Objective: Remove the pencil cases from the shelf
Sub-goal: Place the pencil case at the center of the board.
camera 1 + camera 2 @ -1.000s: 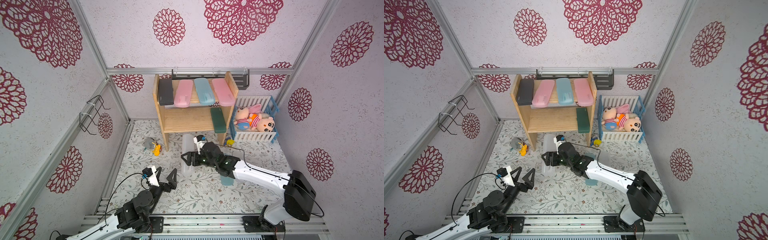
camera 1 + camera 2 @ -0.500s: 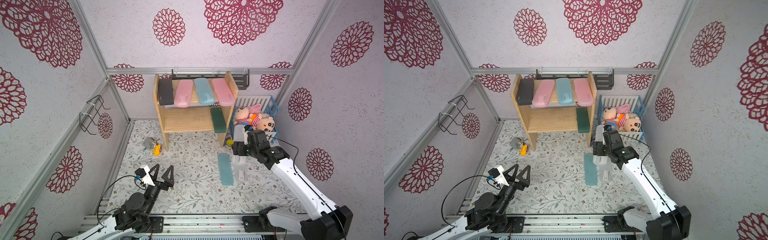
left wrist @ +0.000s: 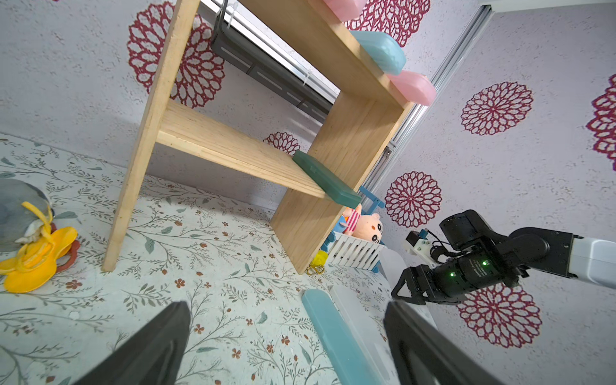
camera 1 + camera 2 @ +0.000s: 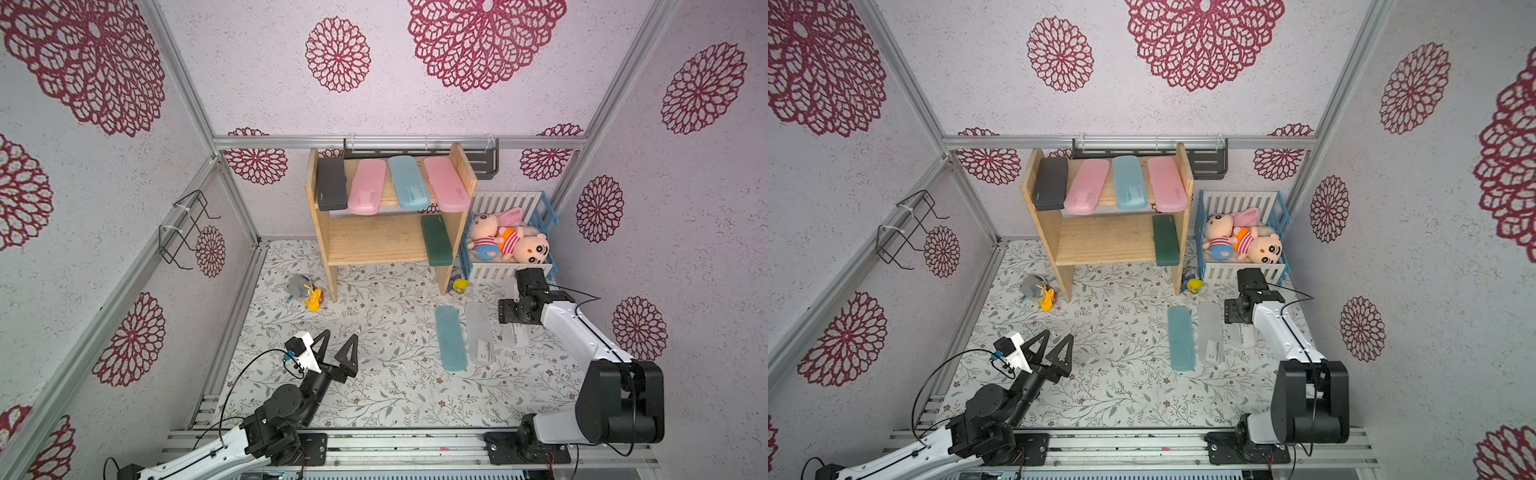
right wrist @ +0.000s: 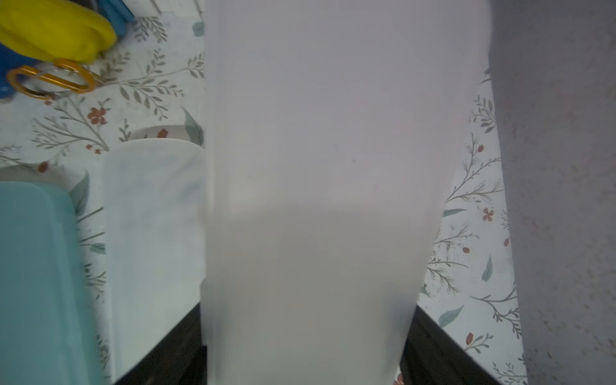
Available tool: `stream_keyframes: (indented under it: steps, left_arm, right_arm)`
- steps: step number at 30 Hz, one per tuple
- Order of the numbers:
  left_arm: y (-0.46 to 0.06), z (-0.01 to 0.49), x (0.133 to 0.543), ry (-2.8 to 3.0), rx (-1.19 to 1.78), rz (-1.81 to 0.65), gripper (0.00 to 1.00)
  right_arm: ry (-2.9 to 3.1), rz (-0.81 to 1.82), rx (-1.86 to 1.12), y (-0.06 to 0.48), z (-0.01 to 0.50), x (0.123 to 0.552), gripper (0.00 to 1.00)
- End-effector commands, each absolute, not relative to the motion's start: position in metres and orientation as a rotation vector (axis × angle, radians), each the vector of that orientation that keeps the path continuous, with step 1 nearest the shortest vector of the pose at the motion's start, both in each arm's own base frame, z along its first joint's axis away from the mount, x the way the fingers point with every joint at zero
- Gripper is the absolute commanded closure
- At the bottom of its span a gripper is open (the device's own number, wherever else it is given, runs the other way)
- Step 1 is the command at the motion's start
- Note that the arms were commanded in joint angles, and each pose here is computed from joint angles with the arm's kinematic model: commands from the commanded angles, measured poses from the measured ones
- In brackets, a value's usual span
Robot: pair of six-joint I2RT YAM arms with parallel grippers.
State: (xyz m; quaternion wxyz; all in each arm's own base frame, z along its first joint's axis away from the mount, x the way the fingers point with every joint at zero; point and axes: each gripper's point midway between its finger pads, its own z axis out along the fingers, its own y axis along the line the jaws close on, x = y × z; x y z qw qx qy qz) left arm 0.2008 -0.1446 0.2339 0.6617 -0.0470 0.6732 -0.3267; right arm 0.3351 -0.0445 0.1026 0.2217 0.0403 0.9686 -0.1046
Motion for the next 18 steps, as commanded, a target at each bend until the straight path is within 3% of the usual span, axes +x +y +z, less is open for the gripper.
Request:
stream_keyframes:
  steps: [1,7,18]
  left_arm:
    - [-0.143,0.246,0.199,1.483,-0.112,-0.752,0.03]
    - [-0.139,0.236,0.2,1.501,-0.125,-0.737,0.03]
    - [-0.131,0.233,0.201,1.5,-0.143,-0.731,0.03]
  right_arm:
    - [2.612,-0.343,0.074,-0.059,0.101,0.348,0.35]
    - [2.6,-0.357,0.02,-0.062,0.089,0.356,0.35]
    - [2.69,-0.228,-0.022,-0.046,0.052,0.364,0.25]
